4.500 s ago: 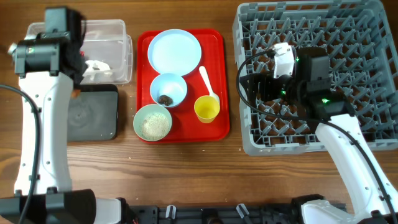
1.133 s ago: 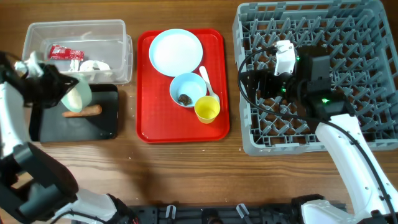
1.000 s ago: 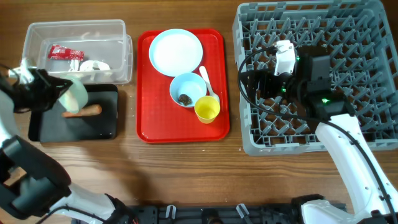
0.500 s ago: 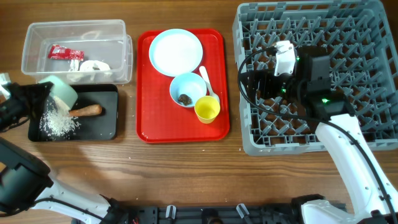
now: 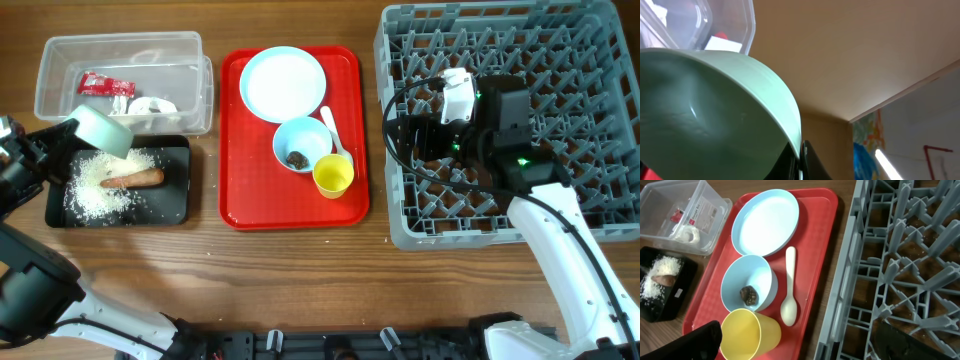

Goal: Sort waste into correct bins and load items into the dishwasher rack
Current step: 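Tip the green bowl over the black tray to pour out the rice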

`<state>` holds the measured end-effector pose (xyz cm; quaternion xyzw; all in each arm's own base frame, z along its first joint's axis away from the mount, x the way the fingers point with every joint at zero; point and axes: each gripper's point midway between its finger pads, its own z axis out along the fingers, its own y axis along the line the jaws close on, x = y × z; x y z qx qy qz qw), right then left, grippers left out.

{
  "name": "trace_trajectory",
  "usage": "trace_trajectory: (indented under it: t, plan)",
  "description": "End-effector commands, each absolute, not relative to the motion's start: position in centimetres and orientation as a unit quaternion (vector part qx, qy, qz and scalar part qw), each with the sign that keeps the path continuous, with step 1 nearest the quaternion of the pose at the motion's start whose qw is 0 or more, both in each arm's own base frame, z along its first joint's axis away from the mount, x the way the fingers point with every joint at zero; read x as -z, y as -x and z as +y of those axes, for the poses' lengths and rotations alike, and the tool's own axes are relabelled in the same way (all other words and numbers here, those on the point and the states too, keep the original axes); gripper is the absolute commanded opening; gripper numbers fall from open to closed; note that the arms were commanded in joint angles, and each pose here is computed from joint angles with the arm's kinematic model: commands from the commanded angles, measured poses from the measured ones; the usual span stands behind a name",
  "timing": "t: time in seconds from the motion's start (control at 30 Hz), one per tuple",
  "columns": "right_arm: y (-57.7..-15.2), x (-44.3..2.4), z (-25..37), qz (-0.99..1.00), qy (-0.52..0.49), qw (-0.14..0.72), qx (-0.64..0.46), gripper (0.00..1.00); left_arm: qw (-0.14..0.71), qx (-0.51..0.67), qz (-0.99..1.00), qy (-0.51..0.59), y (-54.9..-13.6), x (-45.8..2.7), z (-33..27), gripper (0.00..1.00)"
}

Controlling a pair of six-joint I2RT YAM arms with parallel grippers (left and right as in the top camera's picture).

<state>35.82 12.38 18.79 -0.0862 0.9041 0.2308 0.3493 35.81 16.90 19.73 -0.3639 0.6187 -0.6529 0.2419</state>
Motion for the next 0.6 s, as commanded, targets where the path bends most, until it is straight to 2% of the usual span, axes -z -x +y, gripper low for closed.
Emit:
trace_trajectory:
  t: [0.0,0.27,0.3,0.4,0.57]
  plan:
    - [-36.1,-19.4,12.9,0.901,0.089,0.35,-0.241,1.0,0.243,0.666,0.602,0.367,-35.6,-20.1,17.0,0.04]
    - [-36.1,-19.4,12.9,0.9,0.089,0.351,-0.242,1.0,0.228,0.672,0.595,0.378,-34.9,-22.1,15.8,0.04]
    - [-36.1,-19.4,12.9,0.9,0.09,0.352,-0.242,1.0,0.243,0.665,0.615,0.346,-34.8,-24.4,14.2,0.04]
    - [-36.2,-19.5,12.9,0.899,0.09,0.355,-0.242,1.0,0.266,0.648,0.655,0.282,-34.7,-27.0,10.8,0.04]
    - [-36.2,-19.5,12.9,0.899,0.09,0.355,-0.242,1.0,0.235,0.568,0.767,0.187,-34.6,-26.9,3.3,0.04]
